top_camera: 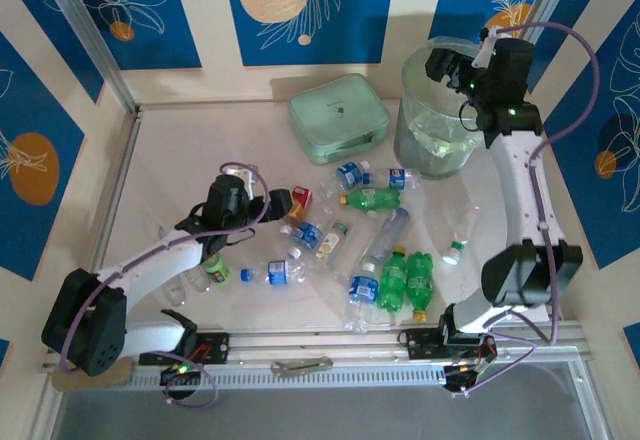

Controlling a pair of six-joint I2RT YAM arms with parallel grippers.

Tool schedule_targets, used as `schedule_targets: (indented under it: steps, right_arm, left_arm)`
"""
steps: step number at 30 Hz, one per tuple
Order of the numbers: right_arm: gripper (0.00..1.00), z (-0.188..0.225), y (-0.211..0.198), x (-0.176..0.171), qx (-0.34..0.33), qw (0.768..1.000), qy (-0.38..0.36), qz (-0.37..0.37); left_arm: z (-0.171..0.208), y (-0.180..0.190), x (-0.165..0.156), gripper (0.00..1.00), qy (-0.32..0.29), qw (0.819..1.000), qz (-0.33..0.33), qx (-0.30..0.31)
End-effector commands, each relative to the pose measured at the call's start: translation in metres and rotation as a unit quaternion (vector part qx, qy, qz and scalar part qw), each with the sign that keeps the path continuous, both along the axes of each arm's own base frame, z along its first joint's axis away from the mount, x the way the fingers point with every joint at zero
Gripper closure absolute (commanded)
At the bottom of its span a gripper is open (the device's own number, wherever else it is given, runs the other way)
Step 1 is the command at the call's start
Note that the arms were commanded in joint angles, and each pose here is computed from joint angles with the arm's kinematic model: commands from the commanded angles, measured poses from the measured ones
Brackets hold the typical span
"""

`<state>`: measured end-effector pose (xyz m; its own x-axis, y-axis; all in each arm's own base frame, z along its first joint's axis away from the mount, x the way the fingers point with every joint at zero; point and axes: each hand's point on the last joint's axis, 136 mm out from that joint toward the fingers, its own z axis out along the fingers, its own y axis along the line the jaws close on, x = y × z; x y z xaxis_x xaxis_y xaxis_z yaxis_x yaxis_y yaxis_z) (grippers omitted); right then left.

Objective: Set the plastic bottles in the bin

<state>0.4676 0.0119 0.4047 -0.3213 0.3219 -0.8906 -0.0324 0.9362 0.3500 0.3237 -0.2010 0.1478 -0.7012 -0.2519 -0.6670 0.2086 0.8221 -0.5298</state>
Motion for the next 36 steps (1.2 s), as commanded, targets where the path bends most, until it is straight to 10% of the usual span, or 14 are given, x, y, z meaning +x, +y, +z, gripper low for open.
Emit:
schedule_targets:
  steps: [1,16,36]
  right_arm:
    - [0.01,-0.031,0.013,-0.035,0.010,0.998,0.057,0.026]
    - [0.00,-0.186,0.020,-0.150,0.092,0.963,0.250,-0.027]
    - [0.01,-0.287,-0.096,-0.169,0.024,0.899,0.348,-0.264]
  left_arm:
    - [0.009,-0.009,0.006,0.01,-0.019,0.999,-0.015,-0.022]
    - [0.013,-0.029,0.013,0.01,-0.030,0.997,-0.048,-0.055]
    - [0.019,-0.026,0.013,0.01,-0.032,0.997,-0.043,-0.048]
